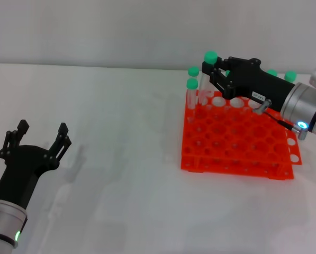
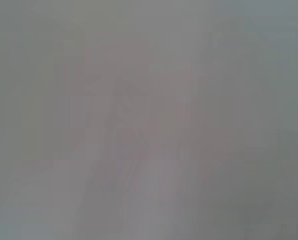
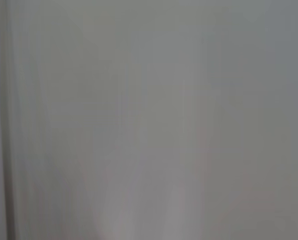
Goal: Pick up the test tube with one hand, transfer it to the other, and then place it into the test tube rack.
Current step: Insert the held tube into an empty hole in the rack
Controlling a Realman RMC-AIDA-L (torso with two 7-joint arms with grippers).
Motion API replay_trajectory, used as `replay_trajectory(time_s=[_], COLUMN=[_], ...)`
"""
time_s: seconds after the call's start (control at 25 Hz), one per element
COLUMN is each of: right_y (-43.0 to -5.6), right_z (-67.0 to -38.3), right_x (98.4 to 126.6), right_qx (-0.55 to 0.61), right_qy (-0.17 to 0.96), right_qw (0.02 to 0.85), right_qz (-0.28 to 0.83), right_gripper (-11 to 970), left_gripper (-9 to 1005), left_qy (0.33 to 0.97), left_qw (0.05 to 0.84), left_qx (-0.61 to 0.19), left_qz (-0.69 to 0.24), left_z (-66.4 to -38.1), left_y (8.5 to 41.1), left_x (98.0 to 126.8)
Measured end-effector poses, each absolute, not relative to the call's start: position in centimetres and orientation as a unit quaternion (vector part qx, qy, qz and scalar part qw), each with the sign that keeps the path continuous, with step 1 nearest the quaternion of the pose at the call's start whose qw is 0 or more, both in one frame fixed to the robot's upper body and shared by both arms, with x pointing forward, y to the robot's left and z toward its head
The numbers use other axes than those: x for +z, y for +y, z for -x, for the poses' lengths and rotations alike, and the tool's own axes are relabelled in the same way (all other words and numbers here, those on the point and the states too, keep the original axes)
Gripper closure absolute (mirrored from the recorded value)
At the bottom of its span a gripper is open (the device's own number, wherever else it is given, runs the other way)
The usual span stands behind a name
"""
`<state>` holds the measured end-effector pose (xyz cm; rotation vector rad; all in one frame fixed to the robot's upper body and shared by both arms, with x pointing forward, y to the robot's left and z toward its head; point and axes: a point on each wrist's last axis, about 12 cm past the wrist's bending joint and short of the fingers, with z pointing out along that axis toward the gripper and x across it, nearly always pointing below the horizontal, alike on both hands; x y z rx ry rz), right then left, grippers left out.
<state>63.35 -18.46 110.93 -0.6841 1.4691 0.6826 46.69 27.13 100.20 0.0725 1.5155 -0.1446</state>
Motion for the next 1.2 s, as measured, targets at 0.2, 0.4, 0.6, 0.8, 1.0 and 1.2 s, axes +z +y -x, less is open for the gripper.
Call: replay_trajectory(time_s=[0.2,0.4,0.6,0.8,1.0,1.2], right_y=[-19.0,-19.3,-19.5,-19.6,-19.6,-19.6], right_z=[-63.4,-63.5,-63.6,-63.8,-63.8,-63.9], right_x=[110.6,110.3,109.9,109.7,109.7,109.6], right_qx=[0.29,0.279,0.27,0.262,0.257,0.252], right_qy=[0.651,0.664,0.674,0.682,0.685,0.689], right_qw=[0.639,0.636,0.63,0.626,0.625,0.623], right_qz=[0.289,0.279,0.275,0.272,0.272,0.272], right_gripper=[742,739,736,732,729,726], left_gripper=[108,108,108,108,108,108], left_qy=[0.685,0.683,0.683,0.684,0.685,0.685], left_qw=[0.725,0.726,0.726,0.725,0.725,0.724], left_qx=[-0.067,-0.067,-0.068,-0.068,-0.068,-0.07], left_qz=[-0.035,-0.036,-0.036,-0.036,-0.036,-0.035], left_z=[-46.9,-47.0,-47.1,-47.1,-47.1,-47.0], left_y=[27.1,27.0,27.0,27.0,27.0,27.0], left_x=[100.3,100.4,100.4,100.4,100.3,100.3])
